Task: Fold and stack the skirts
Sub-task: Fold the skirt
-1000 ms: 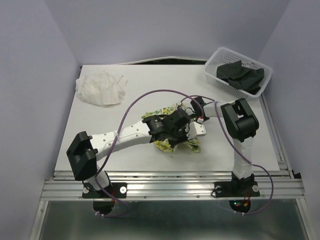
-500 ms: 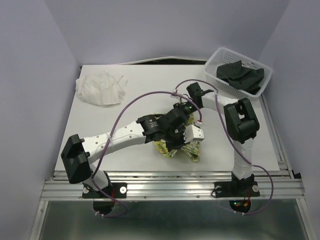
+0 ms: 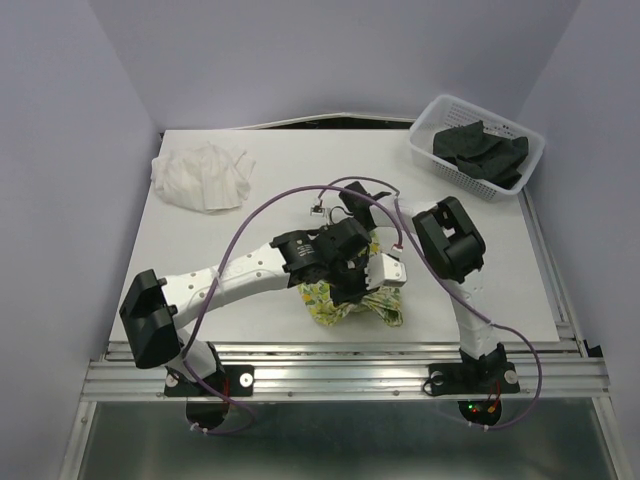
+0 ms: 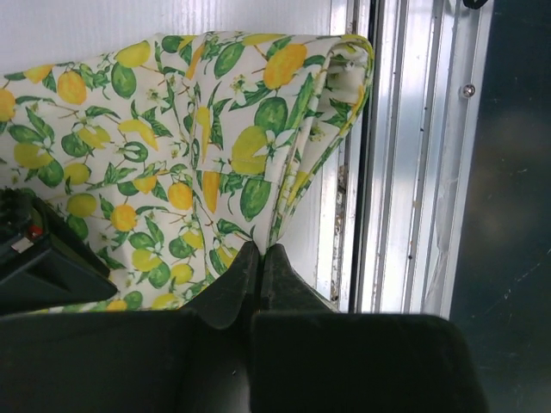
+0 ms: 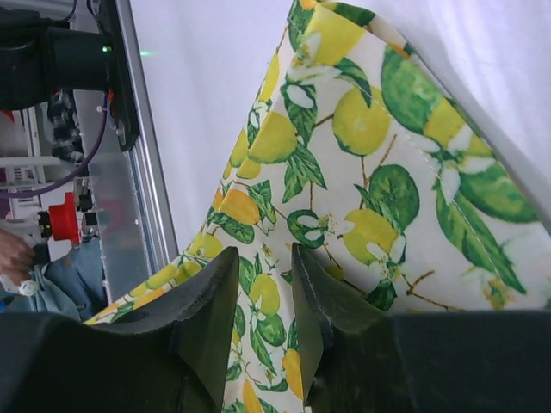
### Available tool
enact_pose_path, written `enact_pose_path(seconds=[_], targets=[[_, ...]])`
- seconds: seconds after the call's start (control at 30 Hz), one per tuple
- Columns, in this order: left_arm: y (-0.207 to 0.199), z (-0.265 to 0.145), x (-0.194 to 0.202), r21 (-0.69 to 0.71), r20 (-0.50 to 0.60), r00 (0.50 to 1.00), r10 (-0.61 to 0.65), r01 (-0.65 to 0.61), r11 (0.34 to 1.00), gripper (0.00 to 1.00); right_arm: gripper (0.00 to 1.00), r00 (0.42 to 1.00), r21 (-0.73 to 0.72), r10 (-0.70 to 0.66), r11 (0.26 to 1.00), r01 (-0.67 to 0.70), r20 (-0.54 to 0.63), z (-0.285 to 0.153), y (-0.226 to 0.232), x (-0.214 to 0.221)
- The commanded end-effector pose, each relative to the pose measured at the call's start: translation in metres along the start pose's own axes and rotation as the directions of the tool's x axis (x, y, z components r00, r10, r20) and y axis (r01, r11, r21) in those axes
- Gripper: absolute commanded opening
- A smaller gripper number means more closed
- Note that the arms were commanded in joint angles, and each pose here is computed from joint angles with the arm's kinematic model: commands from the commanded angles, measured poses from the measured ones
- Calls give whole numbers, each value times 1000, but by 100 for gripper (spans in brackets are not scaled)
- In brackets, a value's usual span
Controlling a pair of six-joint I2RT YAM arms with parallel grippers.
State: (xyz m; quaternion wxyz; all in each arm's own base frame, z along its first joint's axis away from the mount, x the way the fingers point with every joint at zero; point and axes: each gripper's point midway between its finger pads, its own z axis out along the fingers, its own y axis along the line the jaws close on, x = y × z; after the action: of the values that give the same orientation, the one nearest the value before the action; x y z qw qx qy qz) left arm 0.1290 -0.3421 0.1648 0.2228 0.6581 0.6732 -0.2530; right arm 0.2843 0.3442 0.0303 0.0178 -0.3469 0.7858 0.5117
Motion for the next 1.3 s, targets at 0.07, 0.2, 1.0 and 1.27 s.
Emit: enact_pose_path(seconds=[0.07,0.2,1.0,1.27], targets=[[-10,-9,1,13,57,997,52,-53,999,0,38,1000,-6,-2,1000,2,-28,16,10,5],[-7,2,20,-8,32,996,88,-87,996,0,41,1000,16,-21,1000,22,-10,9,18,-3],[107,-25,39,-378,-3,999,44,-41,925,0,37,988,-11,54,998,-56,-146,26,12,61],[108,-4,69,-379,-33,999,16,-27,925,0,37,989,9,44,999,-43,-143,22,14,55]])
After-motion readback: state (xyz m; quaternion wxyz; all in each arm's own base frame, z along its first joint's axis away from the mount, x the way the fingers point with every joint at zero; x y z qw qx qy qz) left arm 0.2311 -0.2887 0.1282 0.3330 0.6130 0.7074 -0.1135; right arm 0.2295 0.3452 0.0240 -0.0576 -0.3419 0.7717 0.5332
